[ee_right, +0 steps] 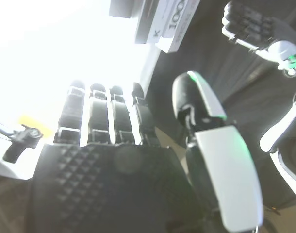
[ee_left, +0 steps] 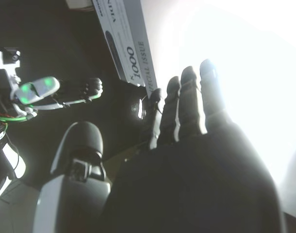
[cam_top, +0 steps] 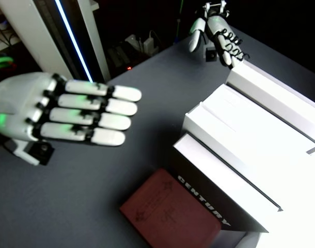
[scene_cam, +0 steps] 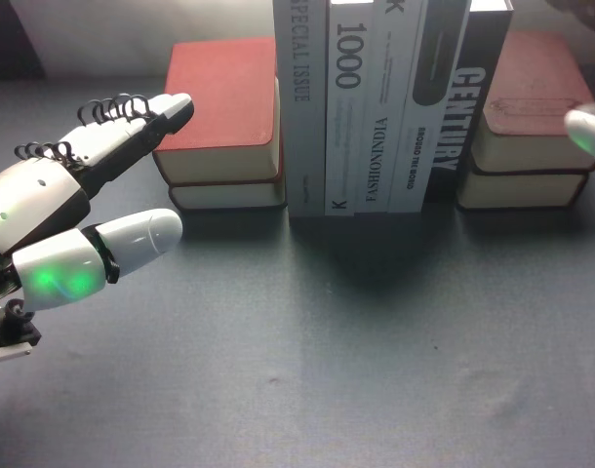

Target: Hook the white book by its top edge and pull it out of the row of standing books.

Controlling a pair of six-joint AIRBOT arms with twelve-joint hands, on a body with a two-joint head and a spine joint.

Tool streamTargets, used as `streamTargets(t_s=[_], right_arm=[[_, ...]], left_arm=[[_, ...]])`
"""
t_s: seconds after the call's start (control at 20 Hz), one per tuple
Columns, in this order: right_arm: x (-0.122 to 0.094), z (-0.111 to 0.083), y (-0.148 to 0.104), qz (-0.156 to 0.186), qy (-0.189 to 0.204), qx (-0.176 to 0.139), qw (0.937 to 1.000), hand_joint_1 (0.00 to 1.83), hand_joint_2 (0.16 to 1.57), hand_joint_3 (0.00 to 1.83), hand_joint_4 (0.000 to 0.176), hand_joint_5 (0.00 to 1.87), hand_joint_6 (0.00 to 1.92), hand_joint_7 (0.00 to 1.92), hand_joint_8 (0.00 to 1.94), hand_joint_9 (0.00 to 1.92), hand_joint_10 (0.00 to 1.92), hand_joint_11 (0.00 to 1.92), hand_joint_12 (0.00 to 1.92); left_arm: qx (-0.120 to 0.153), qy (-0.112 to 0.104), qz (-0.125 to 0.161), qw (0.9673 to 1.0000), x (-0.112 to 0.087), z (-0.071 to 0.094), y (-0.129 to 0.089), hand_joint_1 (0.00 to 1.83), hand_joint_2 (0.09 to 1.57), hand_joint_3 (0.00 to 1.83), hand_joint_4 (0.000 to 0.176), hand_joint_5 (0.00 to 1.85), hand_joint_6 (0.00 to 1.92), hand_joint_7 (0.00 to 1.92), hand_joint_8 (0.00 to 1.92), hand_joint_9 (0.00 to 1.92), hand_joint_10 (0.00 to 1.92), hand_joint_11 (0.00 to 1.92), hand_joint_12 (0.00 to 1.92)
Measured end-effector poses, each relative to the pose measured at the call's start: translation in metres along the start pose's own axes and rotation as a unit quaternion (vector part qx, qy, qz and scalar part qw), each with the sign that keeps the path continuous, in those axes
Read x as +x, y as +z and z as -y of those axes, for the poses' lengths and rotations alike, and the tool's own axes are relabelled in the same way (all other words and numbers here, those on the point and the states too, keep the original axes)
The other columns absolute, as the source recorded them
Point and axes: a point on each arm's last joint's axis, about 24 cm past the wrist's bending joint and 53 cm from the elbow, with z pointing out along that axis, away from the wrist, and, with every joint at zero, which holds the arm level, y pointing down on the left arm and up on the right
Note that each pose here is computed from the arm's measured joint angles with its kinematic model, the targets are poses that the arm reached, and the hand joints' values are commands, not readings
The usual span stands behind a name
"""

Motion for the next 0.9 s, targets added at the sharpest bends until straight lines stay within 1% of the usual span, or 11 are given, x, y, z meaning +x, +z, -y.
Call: streamTargets(t_s=[0.05, 0.15, 0.3, 0.35, 0.5, 0.55, 0.65, 0.7, 0.75, 0.8, 0.9], right_arm=[[-0.002, 0.000, 0.009, 0.005, -0.004, -0.001, 1.0000, 0.43, 1.40, 0.00, 0.000, 0.17, 0.08, 0.00, 0.00, 0.00, 0.00, 0.00, 0.00], [-0.003, 0.000, 0.021, 0.009, -0.011, -0.001, 0.9999, 0.43, 1.39, 0.00, 0.000, 0.19, 0.08, 0.00, 0.00, 0.00, 0.00, 0.00, 0.00], [0.001, 0.004, 0.041, 0.008, -0.007, 0.002, 0.9999, 0.46, 1.39, 0.00, 0.000, 0.24, 0.09, 0.00, 0.00, 0.00, 0.00, 0.00, 0.00], [0.004, 0.006, 0.047, 0.002, -0.007, 0.005, 1.0000, 0.44, 1.38, 0.00, 0.000, 0.27, 0.10, 0.00, 0.00, 0.00, 0.00, 0.00, 0.00], [0.008, 0.002, 0.059, -0.007, -0.021, 0.005, 0.9997, 0.28, 1.39, 0.00, 0.000, 0.27, 0.07, 0.00, 0.00, 0.00, 0.00, 0.00, 0.00], [0.007, -0.001, 0.063, -0.006, -0.029, 0.003, 0.9995, 0.31, 1.38, 0.00, 0.000, 0.29, 0.07, 0.00, 0.00, 0.00, 0.00, 0.00, 0.00], [0.009, 0.000, 0.063, -0.010, -0.033, 0.005, 0.9994, 0.32, 1.37, 0.00, 0.006, 0.34, 0.08, 0.00, 0.00, 0.00, 0.00, 0.00, 0.00], [0.012, 0.001, 0.063, -0.015, -0.033, 0.008, 0.9993, 0.31, 1.37, 0.00, 0.000, 0.38, 0.06, 0.00, 0.00, 0.00, 0.00, 0.00, 0.00], [0.013, 0.003, 0.063, -0.019, -0.033, 0.011, 0.9992, 0.27, 1.38, 0.00, 0.000, 0.42, 0.06, 0.00, 0.00, 0.00, 0.00, 0.00, 0.00], [0.014, 0.003, 0.063, -0.019, -0.033, 0.011, 0.9992, 0.22, 1.39, 0.01, 0.000, 0.49, 0.08, 0.01, 0.00, 0.00, 0.00, 0.00, 0.00], [0.013, -0.005, 0.063, -0.012, -0.027, 0.002, 0.9996, 0.23, 1.41, 0.01, 0.000, 0.60, 0.13, 0.06, 0.02, 0.00, 0.00, 0.00, 0.00]], left_arm=[[-0.001, 0.001, 0.000, 1.0000, 0.000, -0.001, 0.000, 0.00, 1.40, 0.00, 0.051, 0.00, 0.00, 0.00, 0.00, 0.00, 0.00, 0.00, 0.00], [-0.003, 0.003, 0.000, 1.0000, -0.002, -0.002, 0.000, 0.00, 1.41, 0.00, 0.045, 0.00, 0.00, 0.00, 0.00, 0.00, 0.00, 0.00, 0.00], [-0.005, 0.004, 0.000, 1.0000, -0.002, -0.003, -0.001, 0.00, 1.41, 0.00, 0.083, 0.00, 0.00, 0.00, 0.00, 0.00, 0.00, 0.00, 0.00], [-0.004, 0.003, 0.001, 1.0000, -0.002, -0.004, 0.000, 0.00, 1.41, 0.00, 0.073, 0.02, 0.01, 0.00, 0.00, 0.00, 0.00, 0.00, 0.00], [-0.007, 0.003, -0.001, 1.0000, -0.001, -0.006, 0.000, 0.00, 1.40, 0.00, 0.085, 0.02, 0.01, 0.00, 0.00, 0.00, 0.00, 0.00, 0.00], [-0.007, 0.002, 0.000, 1.0000, 0.000, -0.007, 0.000, 0.00, 1.40, 0.00, 0.076, 0.03, 0.01, 0.00, 0.00, 0.00, 0.00, 0.00, 0.00], [-0.008, 0.002, -0.002, 1.0000, 0.001, -0.007, 0.000, 0.00, 1.40, 0.00, 0.078, 0.04, 0.01, 0.00, 0.00, 0.00, 0.00, 0.00, 0.00], [-0.008, 0.002, -0.002, 1.0000, 0.001, -0.007, 0.000, 0.00, 1.40, 0.00, 0.072, 0.04, 0.01, 0.00, 0.00, 0.00, 0.00, 0.00, 0.00], [-0.008, 0.001, -0.001, 1.0000, 0.000, -0.007, 0.000, 0.00, 1.40, 0.00, 0.056, 0.02, 0.00, 0.00, 0.00, 0.00, 0.00, 0.00, 0.00], [-0.009, 0.001, 0.001, 1.0000, 0.000, -0.008, 0.000, 0.00, 1.41, 0.00, 0.058, 0.00, 0.00, 0.00, 0.00, 0.00, 0.00, 0.00, 0.00], [-0.012, 0.000, 0.001, 0.9999, 0.000, -0.010, -0.003, 0.00, 1.41, 0.00, 0.051, 0.00, 0.00, 0.00, 0.00, 0.00, 0.00, 0.00, 0.00]])
